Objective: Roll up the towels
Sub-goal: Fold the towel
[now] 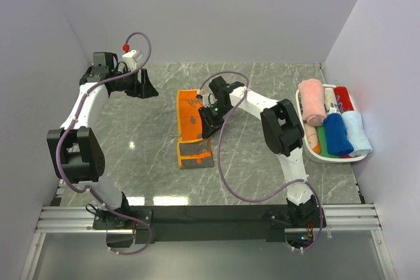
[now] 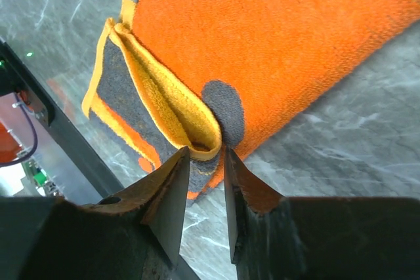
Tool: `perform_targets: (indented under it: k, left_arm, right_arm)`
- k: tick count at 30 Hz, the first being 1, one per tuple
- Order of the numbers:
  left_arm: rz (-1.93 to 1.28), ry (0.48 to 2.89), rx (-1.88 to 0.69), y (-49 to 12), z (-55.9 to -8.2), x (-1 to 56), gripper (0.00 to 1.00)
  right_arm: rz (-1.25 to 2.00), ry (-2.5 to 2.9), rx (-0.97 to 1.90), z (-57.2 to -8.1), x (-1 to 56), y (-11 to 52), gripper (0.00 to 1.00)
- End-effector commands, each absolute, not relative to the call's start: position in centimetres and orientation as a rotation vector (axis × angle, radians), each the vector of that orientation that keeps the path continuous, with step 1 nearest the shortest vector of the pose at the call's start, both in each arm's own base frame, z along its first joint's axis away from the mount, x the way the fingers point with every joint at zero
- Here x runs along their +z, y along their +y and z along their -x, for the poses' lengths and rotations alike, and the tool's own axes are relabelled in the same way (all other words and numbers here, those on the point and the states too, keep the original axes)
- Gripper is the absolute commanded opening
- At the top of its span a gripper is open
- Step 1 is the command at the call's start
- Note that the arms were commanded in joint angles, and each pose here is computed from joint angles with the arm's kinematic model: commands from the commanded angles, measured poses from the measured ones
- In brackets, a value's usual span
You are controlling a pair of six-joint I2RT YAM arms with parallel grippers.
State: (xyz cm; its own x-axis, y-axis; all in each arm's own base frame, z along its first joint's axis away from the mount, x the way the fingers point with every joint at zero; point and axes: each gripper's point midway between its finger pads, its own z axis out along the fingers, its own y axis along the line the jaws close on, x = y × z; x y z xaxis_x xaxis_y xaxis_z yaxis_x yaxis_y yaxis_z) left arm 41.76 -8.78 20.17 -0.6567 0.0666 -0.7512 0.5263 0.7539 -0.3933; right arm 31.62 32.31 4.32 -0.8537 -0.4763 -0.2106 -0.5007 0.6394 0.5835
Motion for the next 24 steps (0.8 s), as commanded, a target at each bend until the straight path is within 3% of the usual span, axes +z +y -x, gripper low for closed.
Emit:
perform_targets:
  k: [1,9,14,24]
  left_arm:
    - [-0.486,2.133,-0.769,-9.1,-41.5,22.0,0.7]
    - [-0.491,2.107,-0.758,-9.1,-41.3,22.4,0.7]
    - [-0.526,2.095,-0.737,-9.0,-40.9,22.7,0.68]
    - [-0.576,2.114,-0.727,-8.9,-40.0,21.5,0.65]
  right_arm:
    - [0.866,2.792,1.084,-31.6,4.9,33.4,0.34]
    - [0.86,2.821,1.103,-31.2,4.3,33.5,0.32]
    - [0.851,2.809,1.099,-31.4,5.1,33.2,0.0]
    - [0.758,2.755,1.168,-32.0,7.7,31.5,0.0]
